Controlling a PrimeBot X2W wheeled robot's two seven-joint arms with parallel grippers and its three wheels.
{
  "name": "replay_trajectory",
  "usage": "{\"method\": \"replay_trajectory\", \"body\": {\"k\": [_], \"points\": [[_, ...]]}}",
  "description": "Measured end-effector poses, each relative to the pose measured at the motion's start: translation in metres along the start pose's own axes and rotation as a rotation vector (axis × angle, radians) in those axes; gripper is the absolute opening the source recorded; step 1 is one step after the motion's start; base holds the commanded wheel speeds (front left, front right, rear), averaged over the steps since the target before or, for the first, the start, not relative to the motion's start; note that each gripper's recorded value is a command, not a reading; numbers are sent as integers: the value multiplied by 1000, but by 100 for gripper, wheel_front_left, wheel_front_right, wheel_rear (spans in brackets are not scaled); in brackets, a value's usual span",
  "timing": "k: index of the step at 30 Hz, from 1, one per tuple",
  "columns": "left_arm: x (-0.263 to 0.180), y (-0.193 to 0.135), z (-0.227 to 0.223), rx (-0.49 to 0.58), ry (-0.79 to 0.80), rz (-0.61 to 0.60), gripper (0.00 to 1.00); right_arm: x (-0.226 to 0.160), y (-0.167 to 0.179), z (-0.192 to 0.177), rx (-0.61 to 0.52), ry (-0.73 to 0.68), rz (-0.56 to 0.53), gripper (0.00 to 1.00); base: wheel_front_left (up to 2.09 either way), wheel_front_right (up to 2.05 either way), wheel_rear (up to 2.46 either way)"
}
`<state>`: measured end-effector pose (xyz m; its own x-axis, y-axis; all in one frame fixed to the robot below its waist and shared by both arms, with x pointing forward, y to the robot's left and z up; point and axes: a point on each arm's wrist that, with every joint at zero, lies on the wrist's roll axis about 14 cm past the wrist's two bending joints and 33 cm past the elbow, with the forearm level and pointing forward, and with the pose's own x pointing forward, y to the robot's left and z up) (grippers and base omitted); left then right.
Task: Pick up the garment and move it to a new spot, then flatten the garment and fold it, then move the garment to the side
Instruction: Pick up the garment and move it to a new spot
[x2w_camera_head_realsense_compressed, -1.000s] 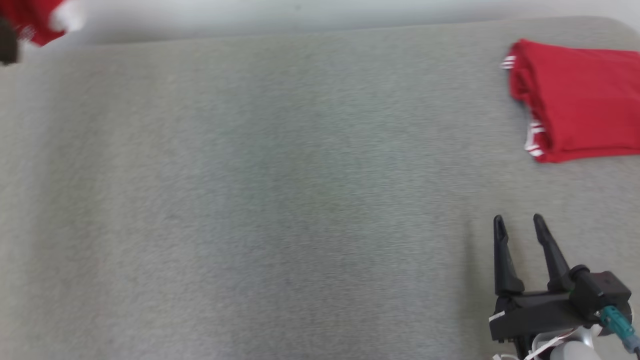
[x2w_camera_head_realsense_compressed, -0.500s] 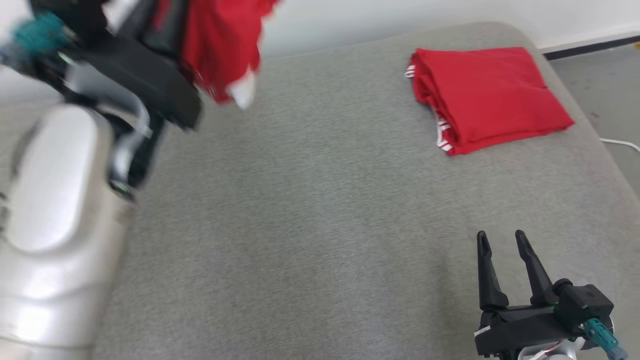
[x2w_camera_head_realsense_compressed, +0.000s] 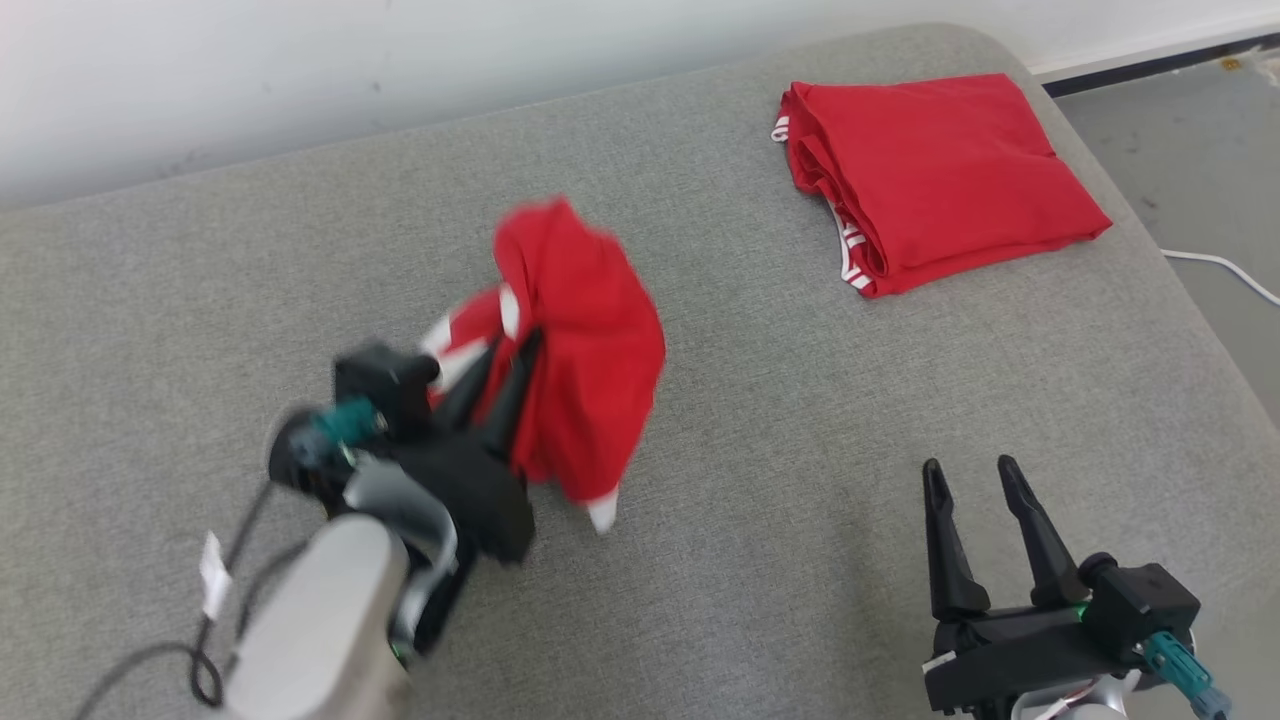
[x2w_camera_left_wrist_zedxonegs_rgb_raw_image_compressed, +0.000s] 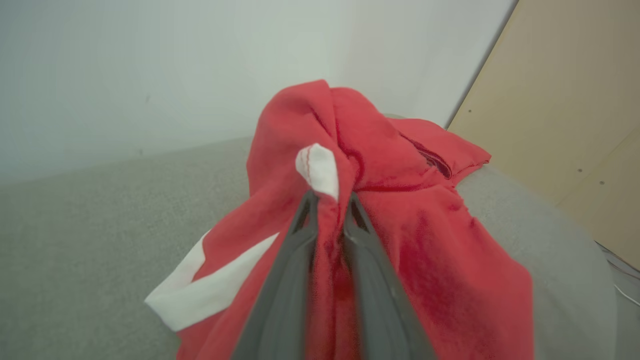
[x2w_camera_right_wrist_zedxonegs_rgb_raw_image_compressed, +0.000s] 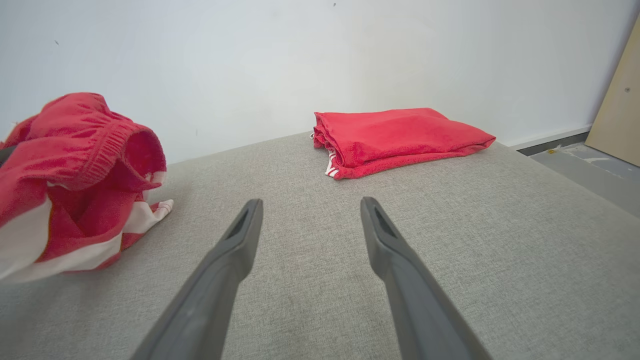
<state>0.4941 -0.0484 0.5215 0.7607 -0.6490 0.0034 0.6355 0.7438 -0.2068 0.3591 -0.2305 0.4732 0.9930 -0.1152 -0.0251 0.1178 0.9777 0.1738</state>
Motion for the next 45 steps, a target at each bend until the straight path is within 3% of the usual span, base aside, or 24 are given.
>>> {"method": "replay_trajectory", "body": {"k": [1,2,4,8,15,22,25,35,45], "points": [[-4,-1,-13,-12,27,4,5,1,2,-1,2,1,7,100,0,0,0],[-8,-2,-23,-24,46,9,19,3,5,-1,4,1,15,100,0,0,0],[-16,-7,-41,-24,82,7,99,6,10,1,11,-4,29,100,0,0,0],[-21,-15,-43,-30,59,1,100,7,19,2,15,-9,57,100,0,0,0],[-36,5,3,28,-94,74,100,3,32,6,17,-25,97,100,0,0,0],[-89,53,44,108,-215,258,100,3,49,12,14,-46,152,100,0,0,0],[-131,75,61,139,-272,374,100,3,59,18,12,-65,184,100,0,0,0],[-216,97,56,188,-279,561,100,-2,79,21,3,-74,257,100,0,0,0],[-262,100,38,156,-263,687,100,-1,98,15,1,-58,314,100,0,0,0]]}}
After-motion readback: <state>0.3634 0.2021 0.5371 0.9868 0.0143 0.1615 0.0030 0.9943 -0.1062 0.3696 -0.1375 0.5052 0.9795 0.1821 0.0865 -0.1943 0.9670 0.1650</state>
